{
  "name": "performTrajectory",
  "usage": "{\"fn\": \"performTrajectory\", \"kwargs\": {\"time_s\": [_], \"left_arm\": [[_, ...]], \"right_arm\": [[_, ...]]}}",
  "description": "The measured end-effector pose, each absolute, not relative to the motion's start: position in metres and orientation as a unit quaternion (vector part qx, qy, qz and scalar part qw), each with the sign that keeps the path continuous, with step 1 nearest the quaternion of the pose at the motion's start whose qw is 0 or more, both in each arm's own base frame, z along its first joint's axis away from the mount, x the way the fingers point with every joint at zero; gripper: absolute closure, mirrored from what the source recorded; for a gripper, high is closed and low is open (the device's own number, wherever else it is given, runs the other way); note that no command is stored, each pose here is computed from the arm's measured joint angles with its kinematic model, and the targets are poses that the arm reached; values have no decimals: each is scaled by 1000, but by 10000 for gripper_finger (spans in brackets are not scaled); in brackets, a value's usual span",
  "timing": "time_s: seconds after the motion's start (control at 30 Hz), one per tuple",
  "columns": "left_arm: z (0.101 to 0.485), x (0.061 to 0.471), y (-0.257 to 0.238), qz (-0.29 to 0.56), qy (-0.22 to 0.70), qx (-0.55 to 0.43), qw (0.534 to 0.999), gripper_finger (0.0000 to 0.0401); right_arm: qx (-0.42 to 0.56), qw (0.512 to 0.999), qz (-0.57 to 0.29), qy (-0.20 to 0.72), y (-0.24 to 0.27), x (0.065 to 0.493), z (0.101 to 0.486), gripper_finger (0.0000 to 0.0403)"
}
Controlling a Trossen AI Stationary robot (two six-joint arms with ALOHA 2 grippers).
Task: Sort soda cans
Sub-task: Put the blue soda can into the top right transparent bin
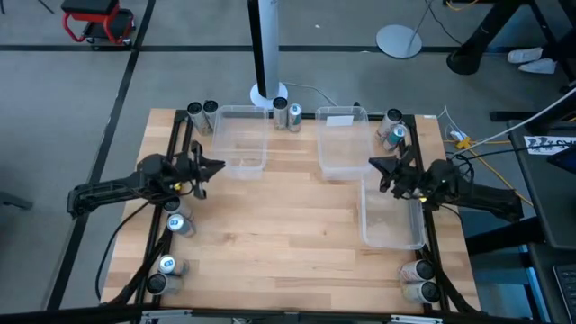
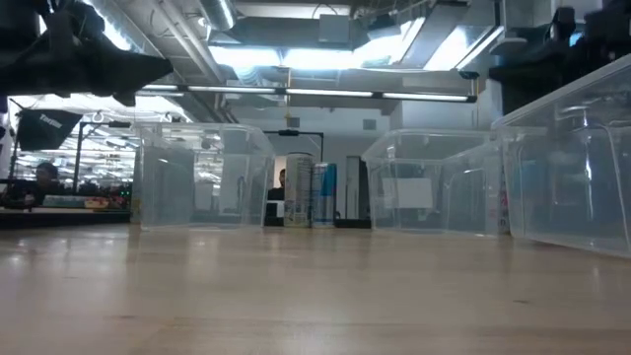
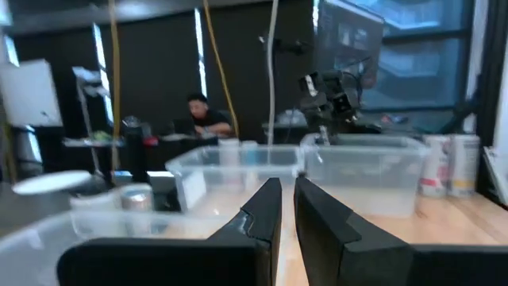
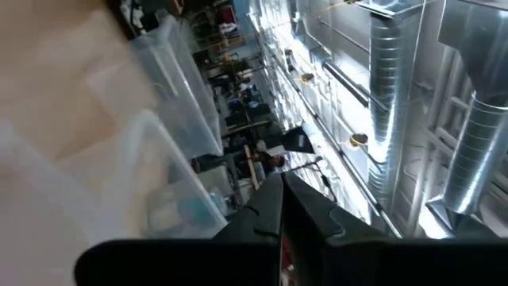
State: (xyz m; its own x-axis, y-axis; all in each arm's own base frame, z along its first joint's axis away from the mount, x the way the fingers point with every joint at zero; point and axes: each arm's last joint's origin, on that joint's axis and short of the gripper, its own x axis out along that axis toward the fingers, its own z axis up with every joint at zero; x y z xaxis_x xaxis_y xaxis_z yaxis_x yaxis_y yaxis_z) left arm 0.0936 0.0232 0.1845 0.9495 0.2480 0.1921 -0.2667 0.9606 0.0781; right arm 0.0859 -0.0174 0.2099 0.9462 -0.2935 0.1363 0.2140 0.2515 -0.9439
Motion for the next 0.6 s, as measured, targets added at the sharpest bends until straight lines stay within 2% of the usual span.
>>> {"fn": "performTrajectory", "kwargs": {"time_s": [0.37,0.6], "left_arm": [[196,88,29,230,-137,103,958,370],[204,83,34,273,-171,135,937,370]], "right_arm": [[-560,769,-262,166,-25,75,271,391],[-576,697,-310,294,-33,89,327,391]]}}
